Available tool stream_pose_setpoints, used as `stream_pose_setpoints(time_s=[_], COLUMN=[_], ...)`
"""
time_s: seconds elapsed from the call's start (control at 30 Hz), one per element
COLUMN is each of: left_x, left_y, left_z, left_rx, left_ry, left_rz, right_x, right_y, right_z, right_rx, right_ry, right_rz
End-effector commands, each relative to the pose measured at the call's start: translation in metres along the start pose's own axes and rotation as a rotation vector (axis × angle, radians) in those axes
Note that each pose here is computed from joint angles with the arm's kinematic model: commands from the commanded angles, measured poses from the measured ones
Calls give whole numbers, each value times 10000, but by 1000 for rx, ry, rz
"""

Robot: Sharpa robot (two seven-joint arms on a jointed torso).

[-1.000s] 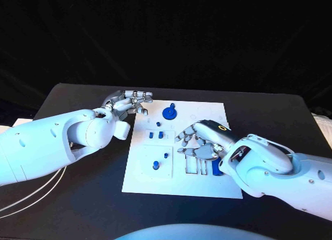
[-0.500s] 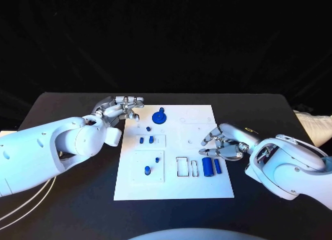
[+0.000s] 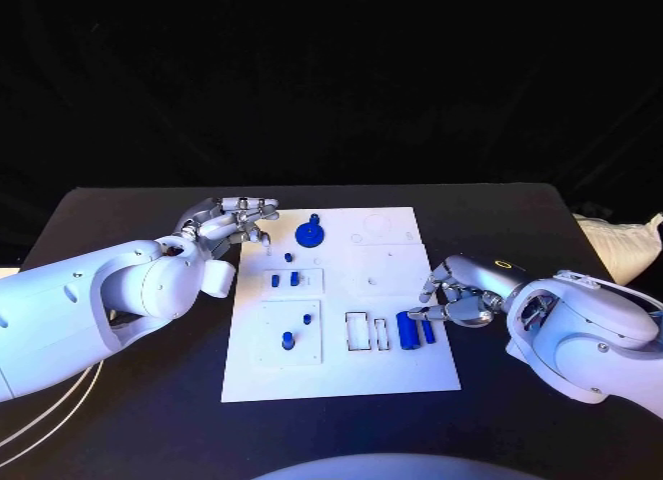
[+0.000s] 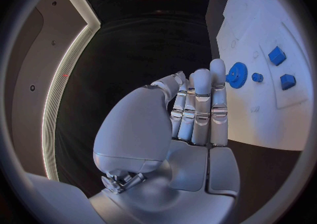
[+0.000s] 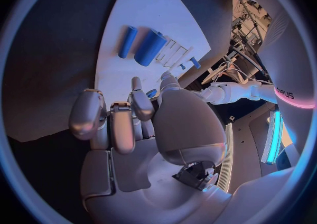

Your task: Assemble the parts on the task board

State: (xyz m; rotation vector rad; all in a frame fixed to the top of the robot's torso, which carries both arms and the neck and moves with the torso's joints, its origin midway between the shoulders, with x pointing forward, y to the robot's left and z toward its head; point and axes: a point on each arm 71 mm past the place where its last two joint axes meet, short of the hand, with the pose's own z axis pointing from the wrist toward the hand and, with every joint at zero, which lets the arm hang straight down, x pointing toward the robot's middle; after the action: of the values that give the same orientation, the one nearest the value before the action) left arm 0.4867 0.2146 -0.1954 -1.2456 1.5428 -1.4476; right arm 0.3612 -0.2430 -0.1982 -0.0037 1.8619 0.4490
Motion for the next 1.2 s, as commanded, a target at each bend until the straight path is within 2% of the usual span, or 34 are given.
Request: stream_pose_setpoints(time_s=[0.03,0.5,1.2], left_x=[20,15,1], left_y=[3,11,24], left_z=[-1,-3,-12], left_rx=[4,3,-3], left_ry=[19,18,21], left_rz=[-2,-2,-4], right_x=[40,194,476], right_y=[-10,61,122], right_z=[-5,55,253], right_rx=[30,14,-1], right_ry=[36,85,126], right_rz=[-73,-86,-98])
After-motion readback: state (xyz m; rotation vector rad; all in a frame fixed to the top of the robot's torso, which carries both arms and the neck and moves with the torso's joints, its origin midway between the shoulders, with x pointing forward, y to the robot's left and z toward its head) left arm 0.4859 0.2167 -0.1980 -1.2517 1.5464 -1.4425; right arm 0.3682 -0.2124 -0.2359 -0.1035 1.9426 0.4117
